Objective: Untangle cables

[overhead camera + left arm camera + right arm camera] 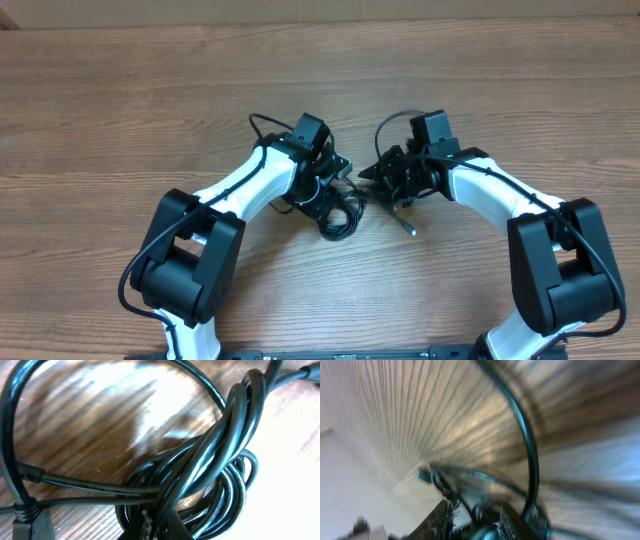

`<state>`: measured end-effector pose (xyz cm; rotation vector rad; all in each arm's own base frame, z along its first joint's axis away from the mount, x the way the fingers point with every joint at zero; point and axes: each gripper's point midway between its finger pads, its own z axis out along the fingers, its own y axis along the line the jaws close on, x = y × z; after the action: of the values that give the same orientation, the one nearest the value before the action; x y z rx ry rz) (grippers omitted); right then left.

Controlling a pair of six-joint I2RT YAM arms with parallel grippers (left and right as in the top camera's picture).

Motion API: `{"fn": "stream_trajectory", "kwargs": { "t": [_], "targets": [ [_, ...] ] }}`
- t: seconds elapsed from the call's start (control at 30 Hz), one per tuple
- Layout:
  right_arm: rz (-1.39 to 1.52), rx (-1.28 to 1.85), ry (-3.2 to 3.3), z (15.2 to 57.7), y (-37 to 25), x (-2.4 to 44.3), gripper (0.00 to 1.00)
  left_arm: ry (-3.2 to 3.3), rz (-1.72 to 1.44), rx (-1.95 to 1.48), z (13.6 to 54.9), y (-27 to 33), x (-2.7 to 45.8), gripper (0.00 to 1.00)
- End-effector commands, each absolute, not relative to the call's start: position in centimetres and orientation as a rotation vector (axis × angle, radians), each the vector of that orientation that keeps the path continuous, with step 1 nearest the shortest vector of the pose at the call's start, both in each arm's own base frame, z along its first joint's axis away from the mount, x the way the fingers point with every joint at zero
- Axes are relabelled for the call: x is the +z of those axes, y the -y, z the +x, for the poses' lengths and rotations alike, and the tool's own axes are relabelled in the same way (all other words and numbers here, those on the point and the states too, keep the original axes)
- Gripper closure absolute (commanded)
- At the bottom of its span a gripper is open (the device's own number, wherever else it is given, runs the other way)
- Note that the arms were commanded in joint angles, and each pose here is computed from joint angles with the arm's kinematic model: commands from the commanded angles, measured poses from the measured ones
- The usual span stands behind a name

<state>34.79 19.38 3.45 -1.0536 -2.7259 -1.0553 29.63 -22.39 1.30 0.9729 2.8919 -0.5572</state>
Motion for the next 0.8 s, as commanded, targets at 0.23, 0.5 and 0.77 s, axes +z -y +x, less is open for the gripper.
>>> {"fn": "stream_trajectory", "kwargs": {
  "t": [0.23,0.5,0.77],
  "targets": [
    [-1.026,-0.87,2.74,32.0,-20.0,2.1,0.7,-2.822,1.039,-0.644,29.6,23.2,2.2,0.96],
    [-1.026,-0.963,2.554,30.3,-23.0,3.4,0.57,-2.828,1.025,-0.641,29.7,23.2,2.2,0.96],
    [-1.011,-0.919,2.469,28.4,-23.1,3.5,0.5,-2.845,0.993,-0.612,29.9,23.0,2.1,0.96]
  ]
}}
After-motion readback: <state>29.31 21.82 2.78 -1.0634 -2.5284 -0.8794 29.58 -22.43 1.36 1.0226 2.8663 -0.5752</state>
